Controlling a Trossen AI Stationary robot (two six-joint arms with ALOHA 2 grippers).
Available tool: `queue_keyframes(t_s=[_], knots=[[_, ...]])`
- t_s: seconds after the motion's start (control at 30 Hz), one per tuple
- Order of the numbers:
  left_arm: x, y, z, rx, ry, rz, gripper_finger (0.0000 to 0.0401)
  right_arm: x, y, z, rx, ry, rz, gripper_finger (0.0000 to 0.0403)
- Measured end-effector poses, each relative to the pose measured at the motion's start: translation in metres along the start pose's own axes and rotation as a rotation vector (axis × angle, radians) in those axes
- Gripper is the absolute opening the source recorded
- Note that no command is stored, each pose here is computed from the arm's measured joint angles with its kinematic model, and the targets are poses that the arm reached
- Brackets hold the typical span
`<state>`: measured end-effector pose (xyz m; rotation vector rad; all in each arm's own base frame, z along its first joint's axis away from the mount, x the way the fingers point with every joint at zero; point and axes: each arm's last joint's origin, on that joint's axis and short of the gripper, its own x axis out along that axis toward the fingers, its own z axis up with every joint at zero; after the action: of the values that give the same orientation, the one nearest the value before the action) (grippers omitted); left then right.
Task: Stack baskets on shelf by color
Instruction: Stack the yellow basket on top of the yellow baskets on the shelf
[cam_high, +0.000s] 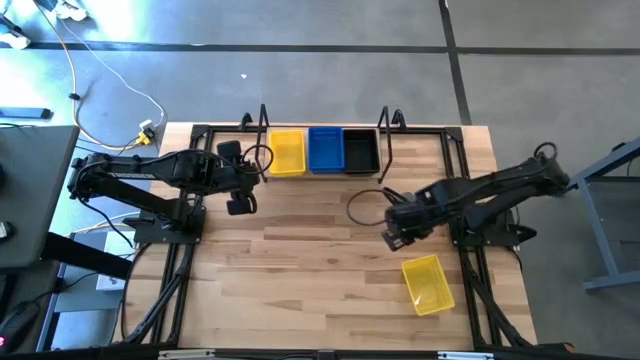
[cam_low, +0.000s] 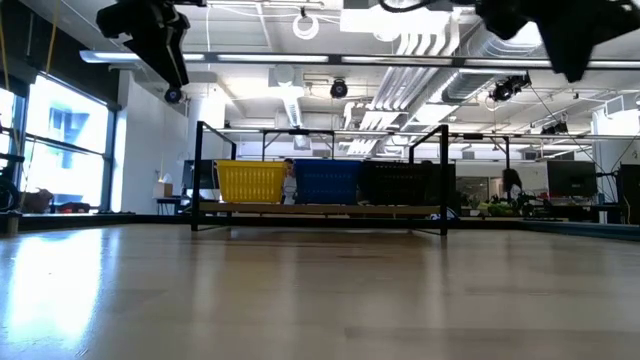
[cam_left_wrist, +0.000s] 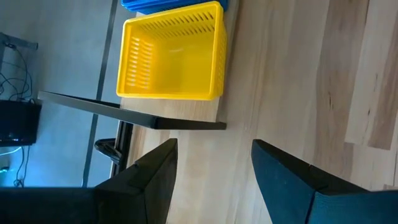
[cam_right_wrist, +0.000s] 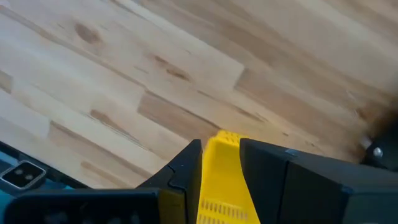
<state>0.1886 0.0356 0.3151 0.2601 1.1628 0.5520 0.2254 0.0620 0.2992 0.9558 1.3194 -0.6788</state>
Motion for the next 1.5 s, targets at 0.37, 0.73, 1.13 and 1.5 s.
queue_keyframes(t_s=[0.37,0.73,1.13,1.5], knots=[[0.000,0.000,0.000,-0.016,-0.001,0.000,0.0197,0.022,-0.034,-0.037,0.036,0.075,-0.041,0.0094],[0.000,0.000,0.000,-0.061,0.000,-0.002,0.0197,0.055,-0.052,-0.069,0.133,0.162,-0.130,0.0094],[0.000,-0.001,0.000,-0.061,0.000,-0.019,0.0197,0.074,-0.064,-0.097,0.269,0.156,-0.179,0.0094],[0.000,-0.001,0.000,-0.065,0.000,-0.022,0.0197,0.105,-0.074,-0.106,0.342,0.168,-0.140,0.0094]])
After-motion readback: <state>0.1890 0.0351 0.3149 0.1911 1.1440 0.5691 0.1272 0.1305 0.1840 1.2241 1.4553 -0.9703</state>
